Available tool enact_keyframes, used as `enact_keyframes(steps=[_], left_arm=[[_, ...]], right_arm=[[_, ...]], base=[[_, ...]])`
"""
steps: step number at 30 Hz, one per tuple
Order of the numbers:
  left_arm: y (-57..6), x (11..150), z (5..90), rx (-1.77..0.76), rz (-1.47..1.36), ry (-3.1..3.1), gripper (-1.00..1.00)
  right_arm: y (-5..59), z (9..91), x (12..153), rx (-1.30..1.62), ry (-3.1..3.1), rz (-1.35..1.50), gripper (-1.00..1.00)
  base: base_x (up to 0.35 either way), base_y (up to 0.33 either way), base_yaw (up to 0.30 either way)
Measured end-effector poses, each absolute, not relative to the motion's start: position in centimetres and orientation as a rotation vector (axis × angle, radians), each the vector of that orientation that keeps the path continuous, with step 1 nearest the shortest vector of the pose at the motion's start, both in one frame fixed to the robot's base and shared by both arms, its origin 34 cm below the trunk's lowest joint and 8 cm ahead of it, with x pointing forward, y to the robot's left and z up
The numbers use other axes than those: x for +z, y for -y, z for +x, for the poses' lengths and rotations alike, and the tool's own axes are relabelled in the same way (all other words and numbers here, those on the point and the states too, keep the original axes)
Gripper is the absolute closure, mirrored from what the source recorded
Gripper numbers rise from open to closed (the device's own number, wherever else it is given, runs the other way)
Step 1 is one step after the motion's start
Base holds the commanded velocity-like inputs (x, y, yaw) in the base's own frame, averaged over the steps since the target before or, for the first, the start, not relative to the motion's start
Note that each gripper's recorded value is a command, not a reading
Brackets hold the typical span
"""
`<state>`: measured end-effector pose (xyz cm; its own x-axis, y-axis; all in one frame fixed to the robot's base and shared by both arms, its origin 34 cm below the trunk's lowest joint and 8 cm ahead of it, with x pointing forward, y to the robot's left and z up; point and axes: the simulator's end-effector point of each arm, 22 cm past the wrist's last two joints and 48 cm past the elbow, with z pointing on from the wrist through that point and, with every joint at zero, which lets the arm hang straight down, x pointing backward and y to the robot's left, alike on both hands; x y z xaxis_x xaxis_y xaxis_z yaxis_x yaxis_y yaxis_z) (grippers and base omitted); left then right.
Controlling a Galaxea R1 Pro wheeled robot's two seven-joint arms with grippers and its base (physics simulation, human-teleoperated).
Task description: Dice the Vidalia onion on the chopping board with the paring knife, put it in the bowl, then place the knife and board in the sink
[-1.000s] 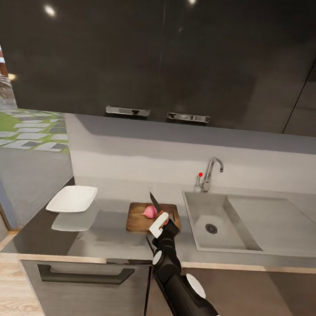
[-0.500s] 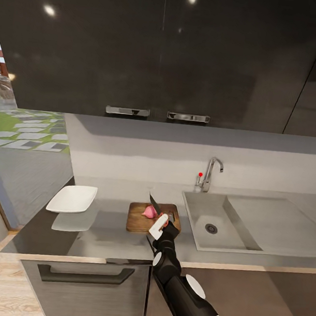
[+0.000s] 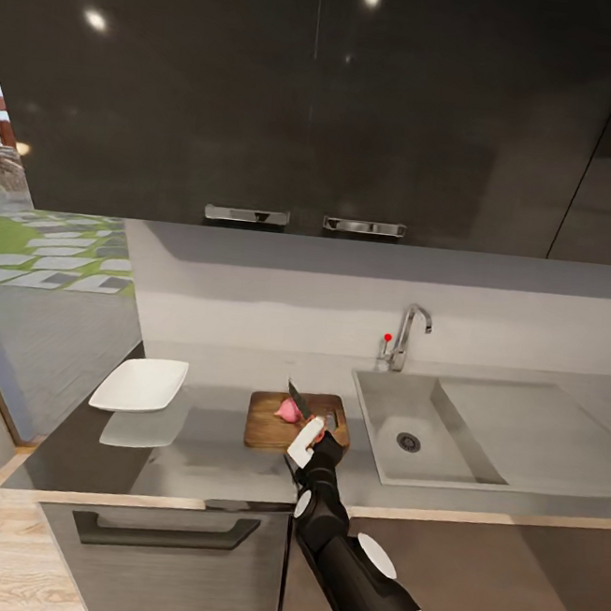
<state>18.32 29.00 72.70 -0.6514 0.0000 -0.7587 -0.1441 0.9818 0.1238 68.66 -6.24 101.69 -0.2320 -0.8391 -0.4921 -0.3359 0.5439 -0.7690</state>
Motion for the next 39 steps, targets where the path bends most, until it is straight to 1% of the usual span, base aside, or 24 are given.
enact_keyframes(steps=[3,9,19,39], left_arm=[[-29.0,72.7,18.3,0.218,-0.100,-2.272,-1.00],[-29.0,72.7,18.3,0.218,-0.100,-2.272,-1.00],[-29.0,72.7,18.3,0.217,-0.100,-2.271,-1.00],[-29.0,72.7,18.3,0.218,-0.100,-2.271,-1.00]], right_arm=[[5.3,68.0,100.6,-0.651,-1.795,-1.026,1.00],[4.8,67.9,100.4,-0.642,-1.782,-1.041,1.00],[4.7,67.9,100.4,-0.639,-1.779,-1.043,1.00],[5.6,67.5,98.3,-0.681,-1.800,-1.095,1.00]], base=[[0.000,0.000,0.000],[0.032,0.000,0.000],[0.244,0.000,0.000],[0.012,-0.001,0.000]])
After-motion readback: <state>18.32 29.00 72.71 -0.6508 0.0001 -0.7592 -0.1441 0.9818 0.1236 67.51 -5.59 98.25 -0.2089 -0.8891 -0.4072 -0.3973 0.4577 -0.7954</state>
